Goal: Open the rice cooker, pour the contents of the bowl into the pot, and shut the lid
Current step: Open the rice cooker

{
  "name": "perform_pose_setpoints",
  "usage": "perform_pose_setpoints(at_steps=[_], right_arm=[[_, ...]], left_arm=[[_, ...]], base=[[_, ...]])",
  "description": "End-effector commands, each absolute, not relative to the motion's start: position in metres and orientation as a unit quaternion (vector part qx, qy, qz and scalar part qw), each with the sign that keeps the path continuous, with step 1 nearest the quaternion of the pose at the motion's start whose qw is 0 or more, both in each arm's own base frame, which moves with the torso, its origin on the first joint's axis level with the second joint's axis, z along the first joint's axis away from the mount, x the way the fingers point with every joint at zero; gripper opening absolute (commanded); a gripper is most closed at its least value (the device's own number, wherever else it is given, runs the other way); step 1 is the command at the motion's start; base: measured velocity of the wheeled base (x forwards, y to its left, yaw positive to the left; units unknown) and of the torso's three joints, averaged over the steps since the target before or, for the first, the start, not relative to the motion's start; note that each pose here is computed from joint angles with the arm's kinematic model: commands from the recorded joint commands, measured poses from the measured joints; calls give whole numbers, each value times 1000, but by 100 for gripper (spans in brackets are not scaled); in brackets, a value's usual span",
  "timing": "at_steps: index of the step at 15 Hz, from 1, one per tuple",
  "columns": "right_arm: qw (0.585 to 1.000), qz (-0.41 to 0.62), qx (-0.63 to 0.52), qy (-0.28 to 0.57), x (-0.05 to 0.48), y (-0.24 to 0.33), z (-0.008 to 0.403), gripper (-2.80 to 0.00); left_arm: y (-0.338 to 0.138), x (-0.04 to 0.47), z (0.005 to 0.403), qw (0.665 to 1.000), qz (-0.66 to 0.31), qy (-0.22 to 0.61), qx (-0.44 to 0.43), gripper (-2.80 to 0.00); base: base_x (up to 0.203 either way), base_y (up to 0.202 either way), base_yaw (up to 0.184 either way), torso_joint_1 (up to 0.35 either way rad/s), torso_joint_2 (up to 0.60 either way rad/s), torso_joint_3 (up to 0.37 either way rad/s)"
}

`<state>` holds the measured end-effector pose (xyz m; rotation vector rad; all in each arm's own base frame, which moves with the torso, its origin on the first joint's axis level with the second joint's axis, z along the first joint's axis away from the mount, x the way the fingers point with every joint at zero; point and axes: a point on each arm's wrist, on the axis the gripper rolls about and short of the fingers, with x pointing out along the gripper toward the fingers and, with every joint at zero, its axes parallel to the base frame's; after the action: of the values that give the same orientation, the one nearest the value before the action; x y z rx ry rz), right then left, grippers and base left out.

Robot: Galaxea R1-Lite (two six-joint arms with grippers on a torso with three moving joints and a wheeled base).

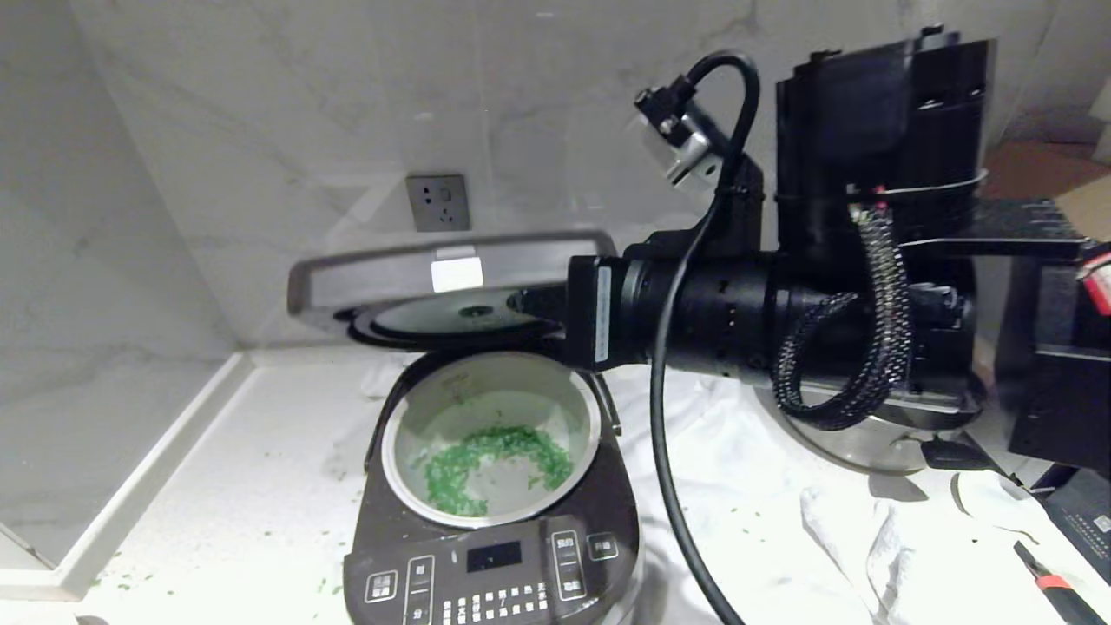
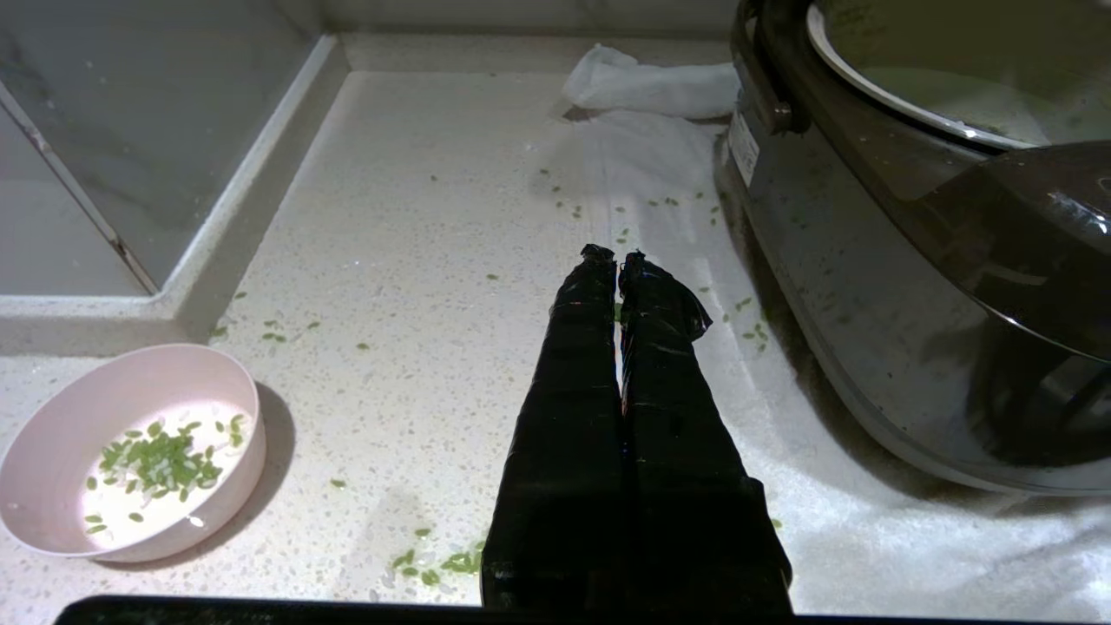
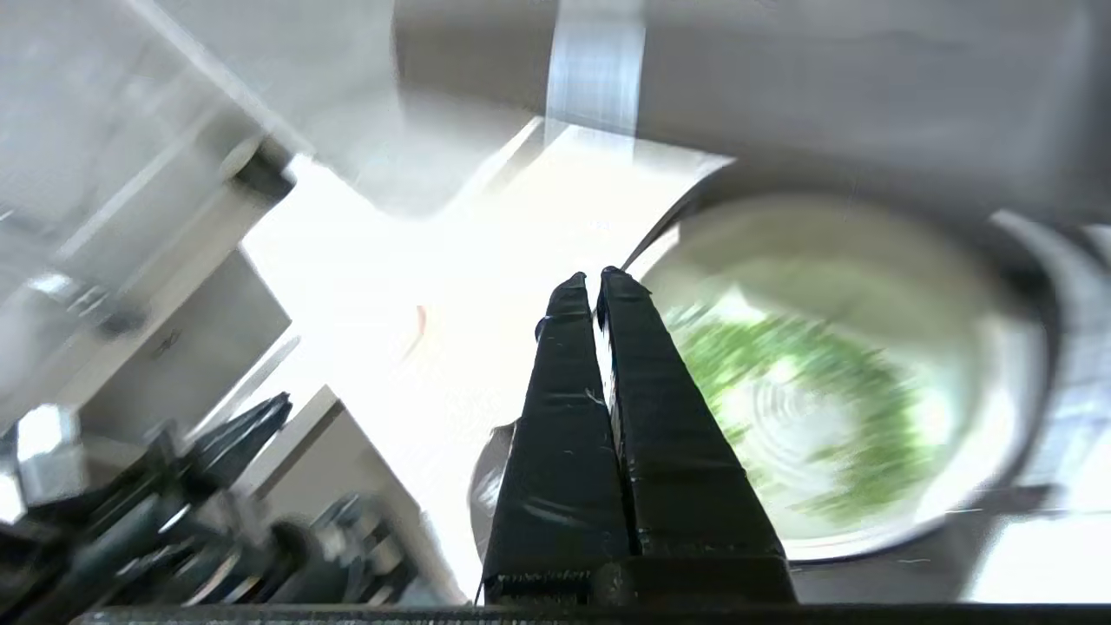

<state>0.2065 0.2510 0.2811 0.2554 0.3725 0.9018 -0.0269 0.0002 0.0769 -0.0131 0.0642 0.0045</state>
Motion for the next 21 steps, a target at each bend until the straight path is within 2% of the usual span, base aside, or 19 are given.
perform_pose_setpoints(at_steps=[1,4,10,21], right_arm=[[889,421,122,130,190,229,306,-280],[904,403,105,96,176,210,317,-280],[948,311,46,51,139,155,312,-280],[993,102,37,40,84,39,272,-280]], left_arm=[[0,-27,77,999,3,31,-7,-280],[0,-27,77,999,3,31,-7,-280],[0,-27,77,999,3,31,-7,-280],[0,-27,77,999,3,31,-7,-280]], base=[[0,0,0,0,0,0],[0,0,0,0,0,0],[0,0,0,0,0,0],[0,0,0,0,0,0]])
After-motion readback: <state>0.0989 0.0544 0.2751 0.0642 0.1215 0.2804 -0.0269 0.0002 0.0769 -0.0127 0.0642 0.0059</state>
